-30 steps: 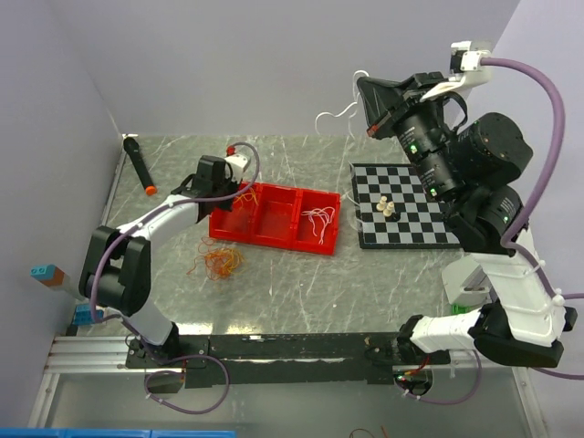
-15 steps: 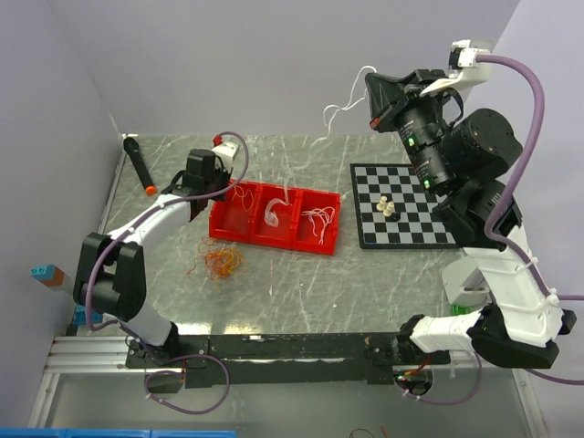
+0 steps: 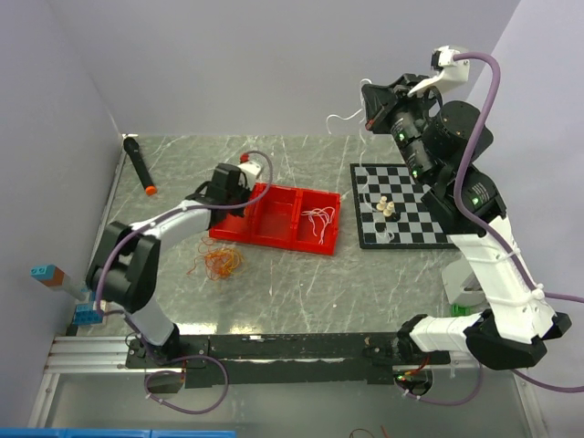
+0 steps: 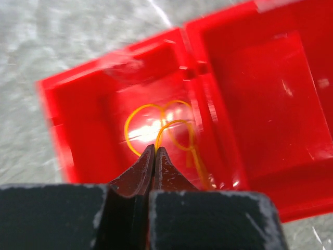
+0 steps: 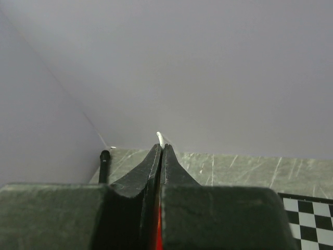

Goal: Untangle the cables

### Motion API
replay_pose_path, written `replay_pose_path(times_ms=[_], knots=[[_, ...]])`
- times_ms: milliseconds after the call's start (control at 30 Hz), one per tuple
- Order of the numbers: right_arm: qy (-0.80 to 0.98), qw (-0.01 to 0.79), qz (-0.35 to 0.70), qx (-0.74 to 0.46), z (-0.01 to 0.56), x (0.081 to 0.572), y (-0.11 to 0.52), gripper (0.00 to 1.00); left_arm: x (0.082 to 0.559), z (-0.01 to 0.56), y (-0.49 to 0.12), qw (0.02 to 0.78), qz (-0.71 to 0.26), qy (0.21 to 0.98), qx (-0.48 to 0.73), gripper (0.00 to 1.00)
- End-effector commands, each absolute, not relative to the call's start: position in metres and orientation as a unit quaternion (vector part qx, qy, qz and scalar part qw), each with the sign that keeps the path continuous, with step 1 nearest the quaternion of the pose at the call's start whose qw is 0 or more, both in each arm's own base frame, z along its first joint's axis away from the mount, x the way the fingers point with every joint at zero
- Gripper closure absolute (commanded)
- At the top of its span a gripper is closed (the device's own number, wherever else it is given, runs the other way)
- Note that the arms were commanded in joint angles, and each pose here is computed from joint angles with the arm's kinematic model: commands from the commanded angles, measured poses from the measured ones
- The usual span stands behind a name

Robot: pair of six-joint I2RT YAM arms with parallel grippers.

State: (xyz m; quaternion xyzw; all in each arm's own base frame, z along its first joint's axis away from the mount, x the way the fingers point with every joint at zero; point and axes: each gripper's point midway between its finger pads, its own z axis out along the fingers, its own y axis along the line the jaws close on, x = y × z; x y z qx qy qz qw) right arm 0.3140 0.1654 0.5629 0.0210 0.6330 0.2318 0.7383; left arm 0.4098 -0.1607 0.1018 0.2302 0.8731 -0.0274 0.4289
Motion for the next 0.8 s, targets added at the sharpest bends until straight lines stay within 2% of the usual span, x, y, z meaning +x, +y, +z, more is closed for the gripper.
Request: replay_pose_path(times_ms=[0, 167, 233, 367, 400, 433, 467, 633, 767], knots=[[0.612, 0.747, 0.256, 0.028, 0.579, 0.305, 0.159, 1.00, 0.425, 0.083, -0.171, 0.425, -0.015, 0.876, 0.227, 0.99], [0.606, 0.755, 0.251, 0.025, 0.590, 0.302, 0.155, 1.00, 0.427, 0.062, -0.169, 0.408, -0.007, 0.884, 0.228, 0.99], [0.603, 0.758, 0.249, 0.024, 0.594, 0.301, 0.153, 1.00, 0.424, 0.071, -0.173, 0.416, -0.019, 0.880, 0.227, 0.95], [0.601, 0.758, 0.251, 0.022, 0.596, 0.303, 0.155, 1.00, 0.417, 0.102, -0.182, 0.434, -0.055, 0.869, 0.232, 0.70], [0.602, 0.757, 0.253, 0.020, 0.595, 0.304, 0.157, 1.00, 0.413, 0.111, -0.184, 0.437, -0.064, 0.866, 0.235, 0.62], [0.603, 0.756, 0.255, 0.020, 0.594, 0.305, 0.158, 1.00, 0.411, 0.119, -0.184, 0.440, -0.069, 0.864, 0.235, 0.46], [0.605, 0.754, 0.256, 0.020, 0.593, 0.306, 0.159, 1.00, 0.407, 0.127, -0.187, 0.443, -0.082, 0.860, 0.240, 0.37], [0.616, 0.745, 0.255, 0.019, 0.577, 0.312, 0.164, 1.00, 0.393, 0.172, -0.193, 0.463, -0.118, 0.840, 0.258, 0.02], [0.631, 0.737, 0.243, 0.021, 0.557, 0.321, 0.165, 1.00, 0.389, 0.203, -0.184, 0.483, -0.130, 0.827, 0.258, 0.03]])
